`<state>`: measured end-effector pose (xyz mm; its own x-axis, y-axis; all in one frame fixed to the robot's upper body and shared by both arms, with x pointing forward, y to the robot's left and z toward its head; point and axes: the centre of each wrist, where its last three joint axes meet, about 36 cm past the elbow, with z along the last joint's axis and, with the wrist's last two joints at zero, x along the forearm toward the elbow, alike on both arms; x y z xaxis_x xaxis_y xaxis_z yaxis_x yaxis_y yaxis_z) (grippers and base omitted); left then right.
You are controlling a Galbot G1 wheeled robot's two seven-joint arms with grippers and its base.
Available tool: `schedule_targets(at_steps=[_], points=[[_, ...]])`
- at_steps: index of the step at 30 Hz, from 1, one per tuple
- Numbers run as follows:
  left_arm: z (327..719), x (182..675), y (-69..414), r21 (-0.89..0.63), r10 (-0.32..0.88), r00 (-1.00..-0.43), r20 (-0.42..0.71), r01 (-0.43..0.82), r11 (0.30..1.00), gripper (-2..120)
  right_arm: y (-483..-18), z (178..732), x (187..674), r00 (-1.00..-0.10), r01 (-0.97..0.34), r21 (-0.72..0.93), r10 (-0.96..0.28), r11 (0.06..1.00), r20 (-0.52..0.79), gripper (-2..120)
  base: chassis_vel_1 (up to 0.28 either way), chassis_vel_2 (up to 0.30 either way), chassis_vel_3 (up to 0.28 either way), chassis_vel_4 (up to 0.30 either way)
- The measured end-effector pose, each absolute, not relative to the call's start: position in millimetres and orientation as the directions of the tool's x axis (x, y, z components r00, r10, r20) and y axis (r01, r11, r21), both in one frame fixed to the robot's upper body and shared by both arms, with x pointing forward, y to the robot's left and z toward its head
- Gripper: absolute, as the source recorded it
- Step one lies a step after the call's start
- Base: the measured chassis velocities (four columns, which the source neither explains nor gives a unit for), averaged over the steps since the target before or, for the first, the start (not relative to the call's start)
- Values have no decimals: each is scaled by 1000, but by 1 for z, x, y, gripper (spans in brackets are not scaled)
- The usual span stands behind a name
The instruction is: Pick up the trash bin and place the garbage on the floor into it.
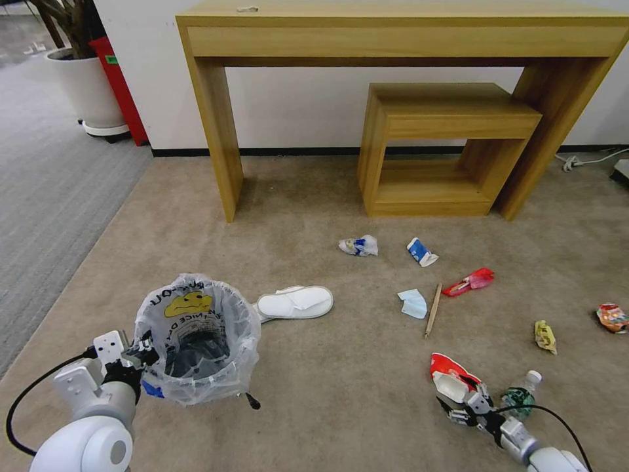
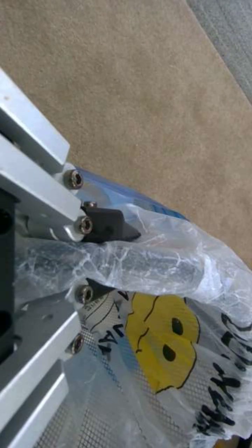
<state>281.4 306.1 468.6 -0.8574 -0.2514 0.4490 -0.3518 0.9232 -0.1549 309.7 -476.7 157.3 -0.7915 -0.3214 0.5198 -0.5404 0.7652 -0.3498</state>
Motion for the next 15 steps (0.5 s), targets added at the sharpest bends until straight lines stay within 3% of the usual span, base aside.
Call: schedule_targets(at_steps=[5,11,13,15], points=[[467,282,307,-155,-252,-856,451,-353,923,3,-473,152,315,-793,-539,-348,-324,767,515,65,0,0,0,0],[467,282,307,-153,-253,-856,451,-354,923,3,-472,151,314,-799,-534,-349,-323,771,508,39,0,0,0,0],[467,282,307,-154,-253,-856,451,-354,923,3,-473,152,314,-800,-533,-349,-323,771,507,38,0,0,0,0],[466,282,307,-153,-254,-855,452,-355,922,3,-475,154,311,-803,-530,-346,-326,774,500,25,0,0,0,0]])
